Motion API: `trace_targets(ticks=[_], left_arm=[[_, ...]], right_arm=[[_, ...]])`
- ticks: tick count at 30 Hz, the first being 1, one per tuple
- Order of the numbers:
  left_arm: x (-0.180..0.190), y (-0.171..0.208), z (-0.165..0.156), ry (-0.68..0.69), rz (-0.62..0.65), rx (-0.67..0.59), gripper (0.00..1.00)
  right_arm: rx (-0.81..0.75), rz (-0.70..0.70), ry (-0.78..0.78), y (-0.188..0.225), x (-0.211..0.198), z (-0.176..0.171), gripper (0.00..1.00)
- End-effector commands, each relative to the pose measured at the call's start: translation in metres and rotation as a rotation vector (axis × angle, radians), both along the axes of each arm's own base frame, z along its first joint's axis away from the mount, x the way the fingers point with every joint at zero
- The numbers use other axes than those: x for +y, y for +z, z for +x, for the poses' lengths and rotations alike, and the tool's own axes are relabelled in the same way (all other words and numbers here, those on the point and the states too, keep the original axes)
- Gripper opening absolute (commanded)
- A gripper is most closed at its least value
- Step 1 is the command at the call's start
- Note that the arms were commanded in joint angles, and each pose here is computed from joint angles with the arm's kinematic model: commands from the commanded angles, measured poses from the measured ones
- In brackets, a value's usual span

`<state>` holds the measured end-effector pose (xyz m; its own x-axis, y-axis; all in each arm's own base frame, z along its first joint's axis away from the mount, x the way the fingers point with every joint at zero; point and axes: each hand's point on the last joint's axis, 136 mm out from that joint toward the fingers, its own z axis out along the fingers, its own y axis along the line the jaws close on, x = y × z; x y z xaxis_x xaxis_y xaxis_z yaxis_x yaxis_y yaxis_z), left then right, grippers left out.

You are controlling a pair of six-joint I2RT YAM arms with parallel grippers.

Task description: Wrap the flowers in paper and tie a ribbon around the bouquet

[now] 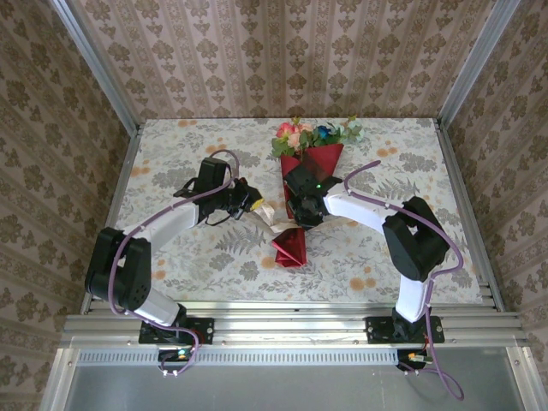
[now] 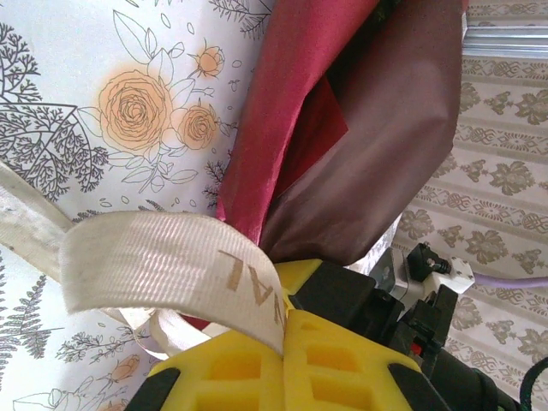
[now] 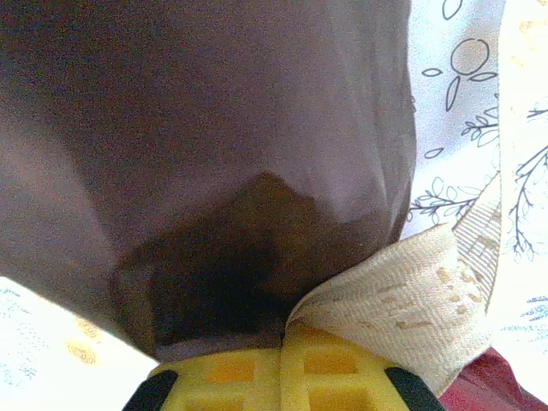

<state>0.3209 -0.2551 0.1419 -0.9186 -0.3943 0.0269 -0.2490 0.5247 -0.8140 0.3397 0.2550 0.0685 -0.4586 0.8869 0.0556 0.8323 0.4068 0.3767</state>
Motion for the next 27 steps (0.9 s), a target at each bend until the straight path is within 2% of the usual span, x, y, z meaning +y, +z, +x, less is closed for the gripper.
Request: trace_targets(ticks=[1, 3, 9, 13, 16, 21, 24, 27], left_arm=[[0.007, -0.004, -0.009, 0.022, 0.004, 0.042, 0.00], [0.010, -0.010, -0.011, 0.042, 0.007, 0.070, 0.00], [0.013, -0.022, -0.018, 0.082, 0.008, 0.165, 0.31], [0.014, -0.025, -0.029, 0.127, 0.004, 0.263, 0.46], [0.017, -0.023, -0.037, 0.184, 0.001, 0.325, 0.53], [0.005, -0.033, -0.075, 0.234, 0.021, 0.514, 0.58], [0.012, -0.029, -0.076, 0.314, 0.034, 0.520, 0.66], [0.000, -0.038, -0.072, 0.344, -0.025, 0.575, 0.64]], right_arm=[[-0.043, 0.019, -0.021, 0.025, -0.005, -0.001, 0.00], [-0.043, 0.042, -0.020, 0.030, -0.004, -0.004, 0.00], [-0.038, 0.131, -0.044, 0.030, 0.000, -0.016, 0.00], [-0.033, 0.152, -0.049, 0.027, 0.001, -0.018, 0.00], [-0.027, 0.159, -0.045, 0.024, 0.004, -0.018, 0.00], [-0.015, 0.149, -0.044, 0.018, 0.003, -0.019, 0.00], [-0.004, 0.143, -0.042, 0.014, 0.000, -0.023, 0.00], [-0.001, 0.139, -0.043, 0.011, -0.002, -0.026, 0.00]])
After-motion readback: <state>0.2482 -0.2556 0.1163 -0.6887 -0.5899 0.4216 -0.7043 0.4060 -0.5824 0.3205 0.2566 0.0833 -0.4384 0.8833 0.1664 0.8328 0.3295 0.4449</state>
